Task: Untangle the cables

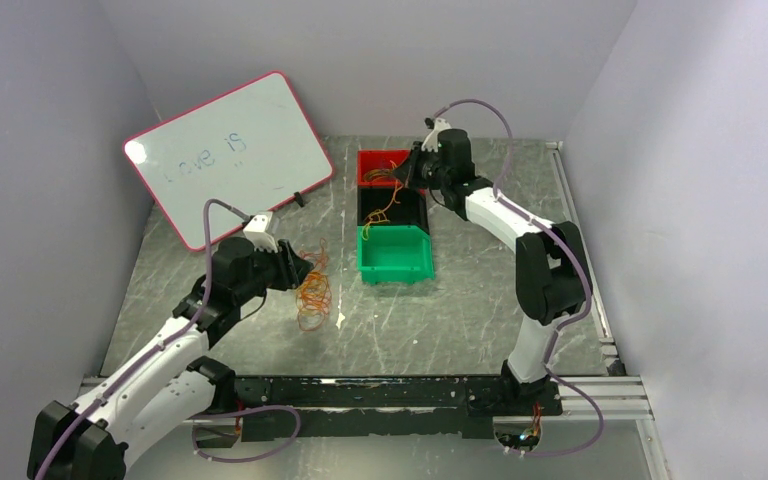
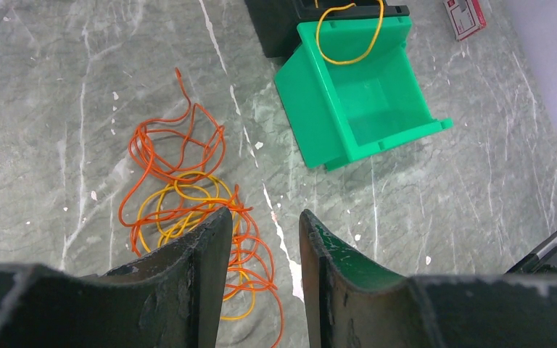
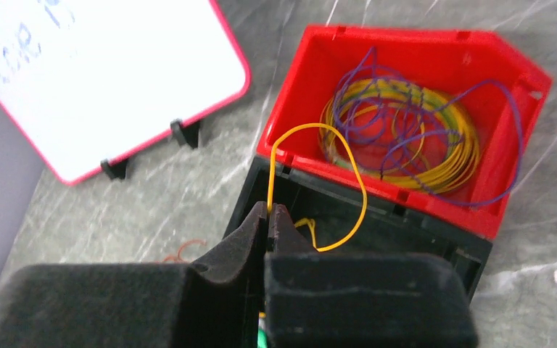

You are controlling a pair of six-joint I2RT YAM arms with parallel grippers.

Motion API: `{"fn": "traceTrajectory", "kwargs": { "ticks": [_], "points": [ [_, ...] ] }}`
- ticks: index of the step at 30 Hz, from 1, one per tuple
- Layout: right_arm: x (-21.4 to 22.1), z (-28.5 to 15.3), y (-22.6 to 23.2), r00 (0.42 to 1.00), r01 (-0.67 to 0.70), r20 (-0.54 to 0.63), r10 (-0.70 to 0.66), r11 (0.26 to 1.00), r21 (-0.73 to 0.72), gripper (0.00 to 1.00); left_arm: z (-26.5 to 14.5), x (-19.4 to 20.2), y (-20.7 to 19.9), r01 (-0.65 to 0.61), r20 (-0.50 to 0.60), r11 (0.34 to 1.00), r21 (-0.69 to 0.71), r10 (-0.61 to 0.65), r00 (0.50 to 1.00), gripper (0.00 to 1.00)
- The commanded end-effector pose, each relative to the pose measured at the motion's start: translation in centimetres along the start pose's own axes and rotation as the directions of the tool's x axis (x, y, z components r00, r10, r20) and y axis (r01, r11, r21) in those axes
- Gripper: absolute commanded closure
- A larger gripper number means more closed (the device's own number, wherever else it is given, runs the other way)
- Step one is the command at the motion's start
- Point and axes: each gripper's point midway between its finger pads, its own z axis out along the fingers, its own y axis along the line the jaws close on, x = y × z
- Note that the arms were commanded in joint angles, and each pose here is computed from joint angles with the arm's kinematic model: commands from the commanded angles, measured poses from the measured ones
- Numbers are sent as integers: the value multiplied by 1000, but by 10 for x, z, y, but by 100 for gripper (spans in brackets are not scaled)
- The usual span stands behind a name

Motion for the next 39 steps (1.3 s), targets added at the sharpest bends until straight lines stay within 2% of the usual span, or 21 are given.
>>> {"fn": "traceTrajectory", "kwargs": {
  "ticks": [1, 10, 19, 28, 34, 39],
  "points": [
    [-44, 7, -10, 981, -36, 194, 24, 998, 60, 100, -4, -16, -7, -3, 39, 1000, 8, 3, 999, 55],
    [-62, 3, -33, 948, -79, 317, 21, 982, 173, 100, -7, -15, -8, 6, 36, 1000, 8, -7, 999, 55],
    [-50, -13, -49, 954, 23, 281, -104, 961, 276, 100, -6, -12, -6, 7, 30, 1000, 4, -8, 1000, 55],
    [-47, -23, -70, 939, 140, 221, -265, 878, 457, 100, -4, -11, -6, 11, 26, 1000, 9, -11, 1000, 56],
    [-40, -25, -73, 917, 219, 157, -368, 791, 571, 100, -4, -11, -6, 8, 23, 1000, 4, -8, 1000, 56],
    [-42, -27, -66, 907, 258, 135, -400, 778, 573, 100, -4, -11, -5, 6, 19, 1000, -2, -6, 1000, 56]
  ]
}}
